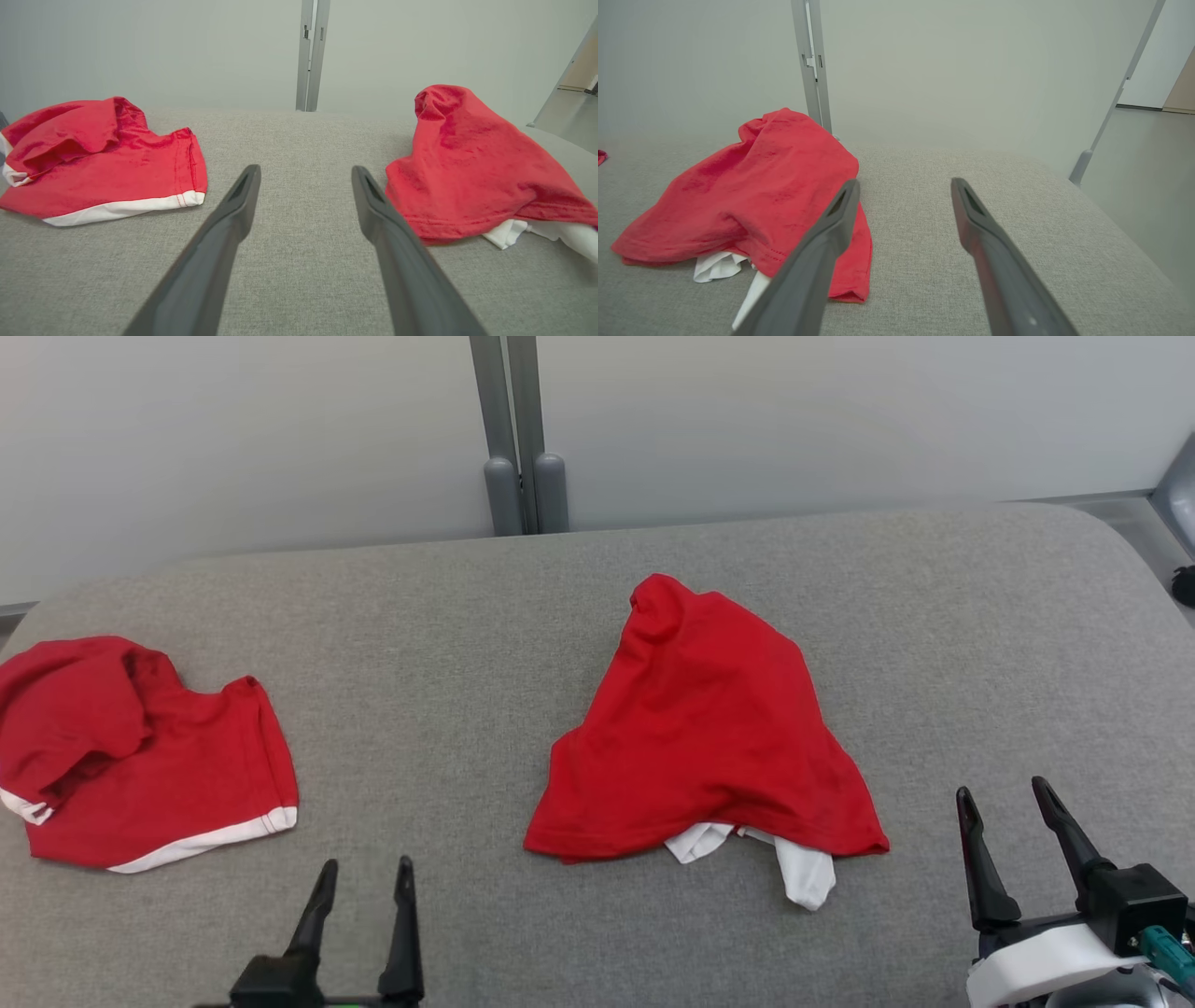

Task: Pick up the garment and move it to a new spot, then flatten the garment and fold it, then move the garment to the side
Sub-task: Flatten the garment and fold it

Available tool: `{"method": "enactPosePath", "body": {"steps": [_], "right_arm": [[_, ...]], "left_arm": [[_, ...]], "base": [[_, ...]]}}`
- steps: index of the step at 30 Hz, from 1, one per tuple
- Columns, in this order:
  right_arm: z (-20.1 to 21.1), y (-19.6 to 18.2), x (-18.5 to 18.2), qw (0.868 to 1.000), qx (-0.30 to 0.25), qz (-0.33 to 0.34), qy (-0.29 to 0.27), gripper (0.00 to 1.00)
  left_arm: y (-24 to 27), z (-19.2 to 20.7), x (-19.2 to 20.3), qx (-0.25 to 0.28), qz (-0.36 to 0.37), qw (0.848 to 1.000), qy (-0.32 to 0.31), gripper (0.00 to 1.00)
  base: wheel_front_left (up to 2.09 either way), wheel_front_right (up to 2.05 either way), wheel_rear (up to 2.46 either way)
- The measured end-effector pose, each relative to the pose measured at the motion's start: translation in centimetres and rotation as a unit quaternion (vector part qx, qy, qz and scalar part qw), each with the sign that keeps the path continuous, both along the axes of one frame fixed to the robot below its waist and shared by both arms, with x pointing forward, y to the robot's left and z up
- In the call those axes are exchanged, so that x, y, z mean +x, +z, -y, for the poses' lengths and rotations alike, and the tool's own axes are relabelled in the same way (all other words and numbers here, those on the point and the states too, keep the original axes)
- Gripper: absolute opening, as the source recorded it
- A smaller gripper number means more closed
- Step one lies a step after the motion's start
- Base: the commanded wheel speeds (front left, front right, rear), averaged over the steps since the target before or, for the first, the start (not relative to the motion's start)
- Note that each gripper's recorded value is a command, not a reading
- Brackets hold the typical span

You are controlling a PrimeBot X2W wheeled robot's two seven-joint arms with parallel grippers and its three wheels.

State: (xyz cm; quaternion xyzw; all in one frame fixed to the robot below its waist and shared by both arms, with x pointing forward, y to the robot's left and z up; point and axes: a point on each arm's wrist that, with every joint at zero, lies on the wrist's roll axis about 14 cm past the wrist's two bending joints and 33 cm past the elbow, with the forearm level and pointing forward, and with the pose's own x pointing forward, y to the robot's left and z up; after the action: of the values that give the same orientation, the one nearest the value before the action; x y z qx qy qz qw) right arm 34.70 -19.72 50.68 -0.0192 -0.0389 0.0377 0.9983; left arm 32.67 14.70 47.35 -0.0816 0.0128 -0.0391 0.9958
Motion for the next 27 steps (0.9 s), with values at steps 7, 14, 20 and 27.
{"method": "enactPosePath", "body": {"steps": [7, 14, 20, 27], "right_arm": [[0.7, -0.3, 0.7, 1.000, 0.002, -0.005, -0.011, 1.00], [2.3, -0.2, 1.7, 0.999, 0.007, -0.004, -0.037, 1.00], [3.9, -0.7, 2.0, 0.997, 0.016, -0.011, -0.068, 1.00], [6.5, -1.8, 1.2, 0.992, 0.022, -0.029, -0.120, 1.00]], "left_arm": [[-0.4, 7.9, 2.6, -0.018, -0.008, 0.991, -0.136, 1.00], [1.0, 17.1, 4.2, -0.018, 0.012, 0.957, -0.289, 1.00], [0.4, 23.6, 4.1, -0.003, 0.011, 0.916, -0.402, 1.00], [-2.6, 29.1, 1.6, 0.022, -0.021, 0.857, -0.515, 1.00]], "base": [[0.00, 0.00, 0.00], [0.00, 0.00, 0.00], [0.00, 0.00, 0.00], [0.00, 0.00, 0.00]]}}
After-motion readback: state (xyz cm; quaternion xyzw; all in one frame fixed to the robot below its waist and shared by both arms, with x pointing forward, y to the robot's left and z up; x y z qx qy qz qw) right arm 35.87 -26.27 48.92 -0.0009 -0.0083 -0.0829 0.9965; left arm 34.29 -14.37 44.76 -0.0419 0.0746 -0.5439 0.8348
